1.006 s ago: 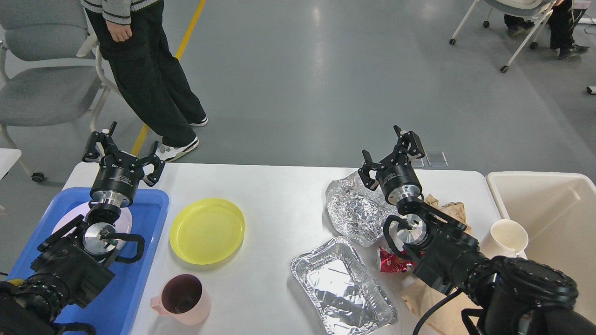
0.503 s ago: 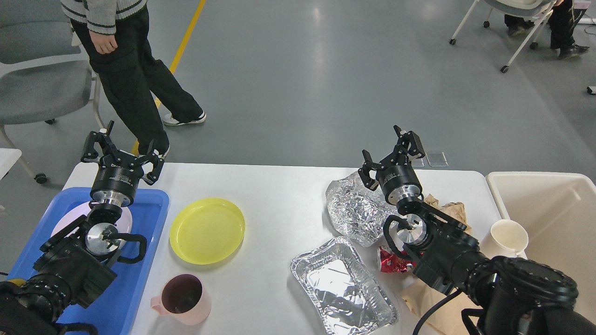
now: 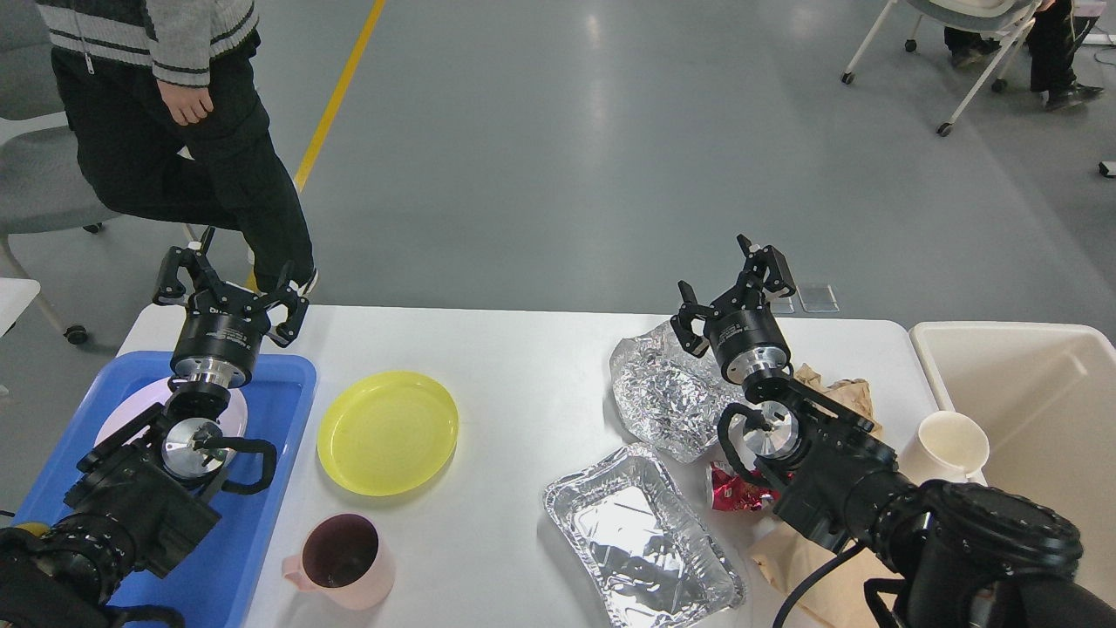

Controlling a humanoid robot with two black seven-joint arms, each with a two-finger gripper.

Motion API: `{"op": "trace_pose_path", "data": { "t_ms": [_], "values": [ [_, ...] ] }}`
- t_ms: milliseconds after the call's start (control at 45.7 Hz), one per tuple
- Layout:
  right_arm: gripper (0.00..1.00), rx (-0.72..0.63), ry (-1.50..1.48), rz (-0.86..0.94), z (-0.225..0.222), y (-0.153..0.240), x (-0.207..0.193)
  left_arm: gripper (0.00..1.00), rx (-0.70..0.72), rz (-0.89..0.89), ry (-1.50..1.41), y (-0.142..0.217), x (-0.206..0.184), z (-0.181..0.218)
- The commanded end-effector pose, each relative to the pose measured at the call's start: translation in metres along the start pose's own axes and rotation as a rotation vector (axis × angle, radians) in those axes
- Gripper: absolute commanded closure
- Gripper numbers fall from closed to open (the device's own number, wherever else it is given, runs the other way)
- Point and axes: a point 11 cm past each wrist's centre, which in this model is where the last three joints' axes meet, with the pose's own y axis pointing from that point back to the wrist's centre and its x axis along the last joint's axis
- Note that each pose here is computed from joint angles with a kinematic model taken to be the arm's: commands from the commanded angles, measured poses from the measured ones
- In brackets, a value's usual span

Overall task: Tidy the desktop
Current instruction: 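Release the pink plate onto the blue tray and raise the left gripper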

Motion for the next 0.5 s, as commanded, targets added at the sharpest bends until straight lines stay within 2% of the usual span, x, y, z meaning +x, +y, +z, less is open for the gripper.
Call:
{"op": "trace_pose_path", "data": {
  "t_ms": [0,153,306,481],
  "values": [
    [0.00,0.000,0.000,0.000,0.000,0.000,0.000,0.04,0.045,0.018,-0.051,-0.003,-0.002,-0.007],
    [0.00,0.000,0.001,0.001,0.000,0.000,0.000,0.04,0.104,0.040,-0.212,-0.016,-0.008,-0.002],
    [0.00,0.000,0.001,0.001,0.000,0.000,0.000,0.04,0.084,0.061,-0.487,-0.045,-0.018,0.058],
    [0.00,0.000,0.001,0.001,0.000,0.000,0.000,0.04,0.095,-0.056,-0.827,-0.082,-0.070,0.111]
  ]
}}
